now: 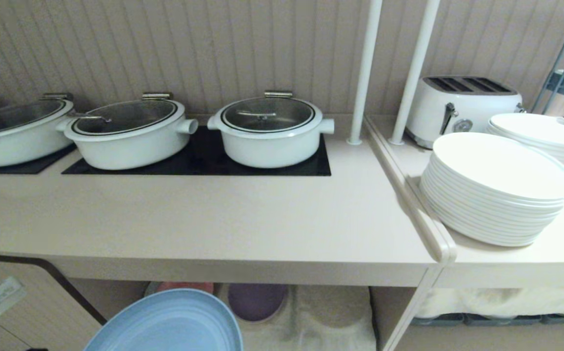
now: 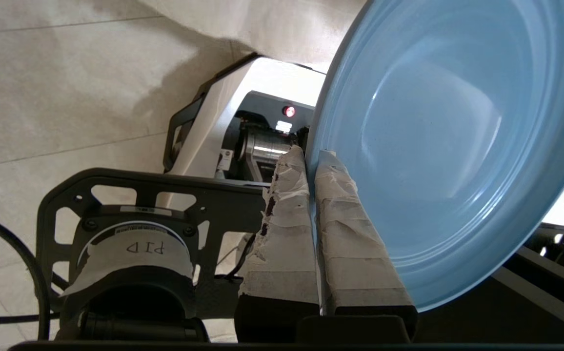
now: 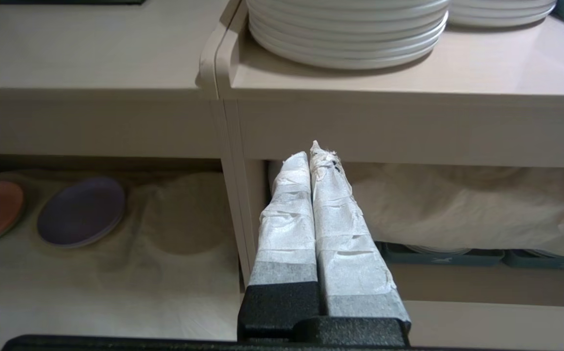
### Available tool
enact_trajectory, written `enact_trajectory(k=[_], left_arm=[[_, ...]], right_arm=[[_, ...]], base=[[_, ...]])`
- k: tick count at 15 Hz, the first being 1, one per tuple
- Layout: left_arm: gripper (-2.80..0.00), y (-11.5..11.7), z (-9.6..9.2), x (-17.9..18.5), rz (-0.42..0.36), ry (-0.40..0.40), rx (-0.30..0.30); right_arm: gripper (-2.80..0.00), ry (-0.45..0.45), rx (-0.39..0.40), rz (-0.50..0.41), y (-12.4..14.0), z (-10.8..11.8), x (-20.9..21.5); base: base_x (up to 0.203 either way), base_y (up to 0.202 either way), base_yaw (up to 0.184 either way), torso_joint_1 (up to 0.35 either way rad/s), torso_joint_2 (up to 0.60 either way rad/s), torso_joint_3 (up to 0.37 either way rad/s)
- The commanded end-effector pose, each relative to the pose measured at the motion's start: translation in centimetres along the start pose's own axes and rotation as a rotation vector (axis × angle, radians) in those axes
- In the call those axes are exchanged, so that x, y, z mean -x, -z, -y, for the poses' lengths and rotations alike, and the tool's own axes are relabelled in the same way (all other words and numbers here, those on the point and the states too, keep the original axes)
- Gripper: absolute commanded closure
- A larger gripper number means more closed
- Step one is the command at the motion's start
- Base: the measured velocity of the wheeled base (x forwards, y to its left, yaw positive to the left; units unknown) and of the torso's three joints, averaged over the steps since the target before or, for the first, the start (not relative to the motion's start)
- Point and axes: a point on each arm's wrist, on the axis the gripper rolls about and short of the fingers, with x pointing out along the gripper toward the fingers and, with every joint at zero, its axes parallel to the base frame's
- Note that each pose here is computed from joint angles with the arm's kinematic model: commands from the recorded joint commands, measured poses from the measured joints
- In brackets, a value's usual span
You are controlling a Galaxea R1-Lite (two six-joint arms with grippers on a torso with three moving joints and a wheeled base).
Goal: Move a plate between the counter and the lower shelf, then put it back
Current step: Put the plate in the cupboard
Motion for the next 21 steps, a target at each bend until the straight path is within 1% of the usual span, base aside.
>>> enact_trajectory(k=[1, 5, 10, 21], left_arm=[[0.0, 0.1, -0.1, 0.1, 0.0, 0.002, 0.002], [0.0, 0.5, -0.2, 0.3, 0.011, 0.008, 0.002], [0.0, 2.3, -1.3, 0.1, 0.021, 0.012, -0.016], [0.0, 2.3, -1.3, 0.1, 0.021, 0.013, -0.019]], right_arm=[[0.0, 0.0, 0.0, -0.002, 0.0, 0.0, 0.0], [0.0, 0.0, 0.0, -0.002, 0.0, 0.0, 0.0], [0.0, 0.0, 0.0, -0.002, 0.0, 0.0, 0.0], [0.0, 0.0, -0.002, -0.002, 0.0, 0.0, 0.0]], base=[[0.0, 0.0, 0.0, -0.168, 0.34, 0.188], [0.0, 0.0, 0.0, -0.167, 0.36, 0.194], [0.0, 0.0, 0.0, -0.228, 0.5, 0.265], [0.0, 0.0, 0.0, -0.23, 0.52, 0.292]])
